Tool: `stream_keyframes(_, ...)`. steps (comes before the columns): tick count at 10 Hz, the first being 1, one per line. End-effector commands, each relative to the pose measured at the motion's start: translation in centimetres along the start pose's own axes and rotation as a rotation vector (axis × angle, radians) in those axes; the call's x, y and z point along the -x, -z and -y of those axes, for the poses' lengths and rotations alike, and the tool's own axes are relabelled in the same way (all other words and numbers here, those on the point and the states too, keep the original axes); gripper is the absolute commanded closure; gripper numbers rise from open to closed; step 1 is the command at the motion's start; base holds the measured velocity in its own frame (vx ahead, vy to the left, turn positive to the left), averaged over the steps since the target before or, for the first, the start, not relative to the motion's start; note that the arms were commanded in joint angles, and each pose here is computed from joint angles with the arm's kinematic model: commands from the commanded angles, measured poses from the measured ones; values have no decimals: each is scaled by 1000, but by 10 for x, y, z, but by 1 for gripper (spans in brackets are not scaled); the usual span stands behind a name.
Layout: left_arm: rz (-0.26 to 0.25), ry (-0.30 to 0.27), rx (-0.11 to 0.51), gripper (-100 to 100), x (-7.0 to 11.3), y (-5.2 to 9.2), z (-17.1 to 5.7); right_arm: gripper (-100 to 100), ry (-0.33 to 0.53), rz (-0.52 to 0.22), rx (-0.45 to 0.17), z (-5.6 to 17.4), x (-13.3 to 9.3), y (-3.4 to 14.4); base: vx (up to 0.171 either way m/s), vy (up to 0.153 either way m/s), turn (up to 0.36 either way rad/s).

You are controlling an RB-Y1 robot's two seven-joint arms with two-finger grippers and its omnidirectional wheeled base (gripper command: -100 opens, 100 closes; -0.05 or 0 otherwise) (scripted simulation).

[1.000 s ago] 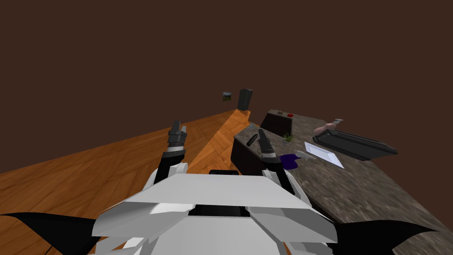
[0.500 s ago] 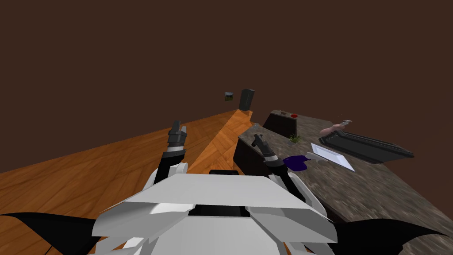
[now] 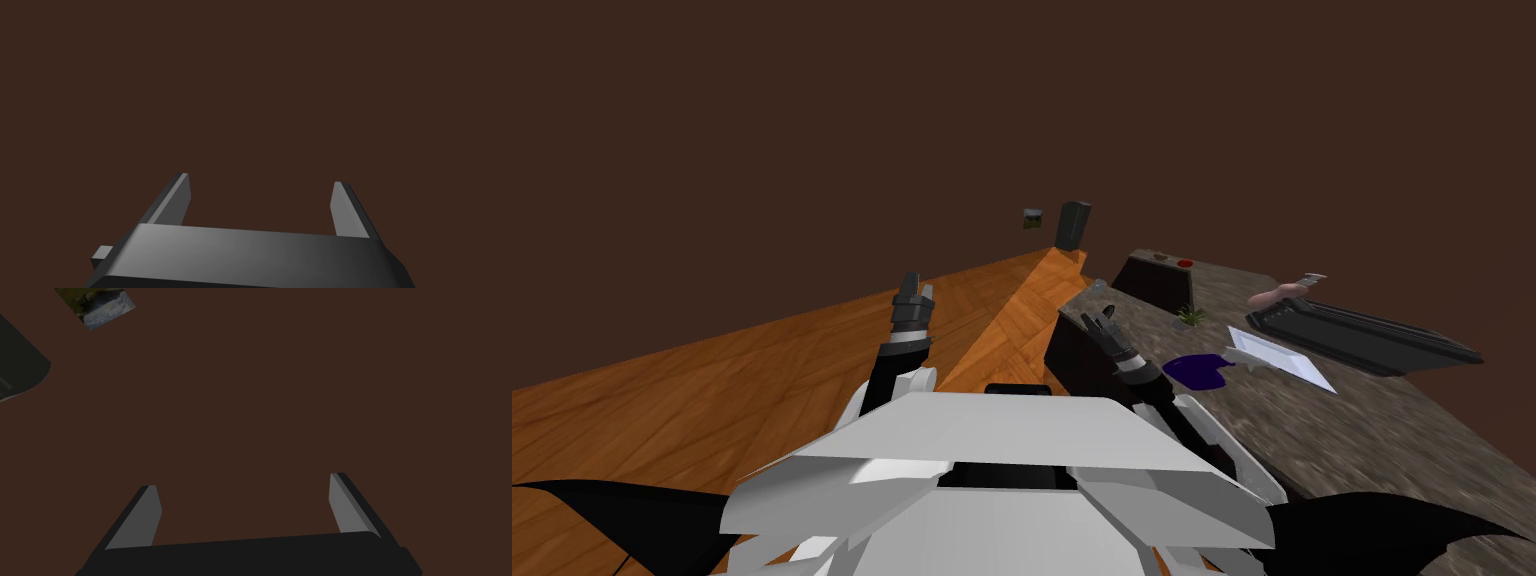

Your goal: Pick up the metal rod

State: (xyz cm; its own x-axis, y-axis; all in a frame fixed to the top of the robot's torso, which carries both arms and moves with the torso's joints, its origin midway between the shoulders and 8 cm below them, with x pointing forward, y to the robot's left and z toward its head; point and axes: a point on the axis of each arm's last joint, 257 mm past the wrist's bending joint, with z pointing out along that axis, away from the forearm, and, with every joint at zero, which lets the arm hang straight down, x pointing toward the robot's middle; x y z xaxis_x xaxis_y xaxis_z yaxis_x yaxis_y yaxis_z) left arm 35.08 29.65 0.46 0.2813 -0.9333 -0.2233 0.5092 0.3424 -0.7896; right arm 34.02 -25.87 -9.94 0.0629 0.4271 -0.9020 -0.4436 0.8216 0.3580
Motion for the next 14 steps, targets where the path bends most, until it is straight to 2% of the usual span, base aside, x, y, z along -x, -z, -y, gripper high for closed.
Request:
stream_keyframes(1, 0, 0, 0, 0, 0, 0, 0, -100, 103, -70, 9, 5, -12, 9, -1, 109, 51)
stream_keyframes(2, 0, 0, 0, 0, 0, 0, 0, -100, 110, -81, 17, 5, -13, 9, -12, 94, 13)
stream_keyframes(3, 0, 0, 0, 0, 0, 0, 0, -100, 195, -138, 24, 9, -23, 18, -5, 117, 43)
stream_keyframes(4, 0, 0, 0, 0, 0, 0, 0, -100, 203, -149, 33, 9, -24, 18, 18, 92, 17)
stream_keyframes(5, 0, 0, 0, 0, 0, 0, 0, -100, 284, -205, 44, 14, -34, 28, 17, 85, 55)
stream_keyframes(6, 0, 0, 0, 0, 0, 0, 0, -100, 293, -218, 55, 13, -35, 28, 4, 75, 20)
stream_keyframes(7, 0, 0, 0, 0, 0, 0, 0, -100, 374, -278, 72, 18, -45, 38, 13, 96, 43)
stream_keyframes(8, 0, 0, 0, 0, 0, 0, 0, -100, 380, -287, 81, 18, -46, 39, 20, 78, 19)
stream_keyframes(9, 0, 0, 0, 0, 0, 0, 0, -100, 457, -348, 103, 24, -56, 50, 15, 74, 48)
stream_keyframes(10, 0, 0, 0, 0, 0, 0, 0, -100, 464, -357, 112, 23, -56, 50, 11, 68, 18)
stream_keyframes(11, 0, 0, 0, 0, 0, 0, 0, -100, 534, -415, 135, 29, -66, 63, 15, 81, 37)
stream_keyframes(12, 0, 0, 0, 0, 0, 0, 0, -100, 542, -427, 147, 29, -67, 63, 17, 66, 18)
stream_keyframes(13, 0, 0, 0, 0, 0, 0, 0, -100, 609, -487, 175, 35, -76, 77, 27, 80, 49)
stream_keyframes(14, 0, 0, 0, 0, 0, 0, 0, -100, 616, -497, 186, 35, -77, 77, 26, 70, 13)
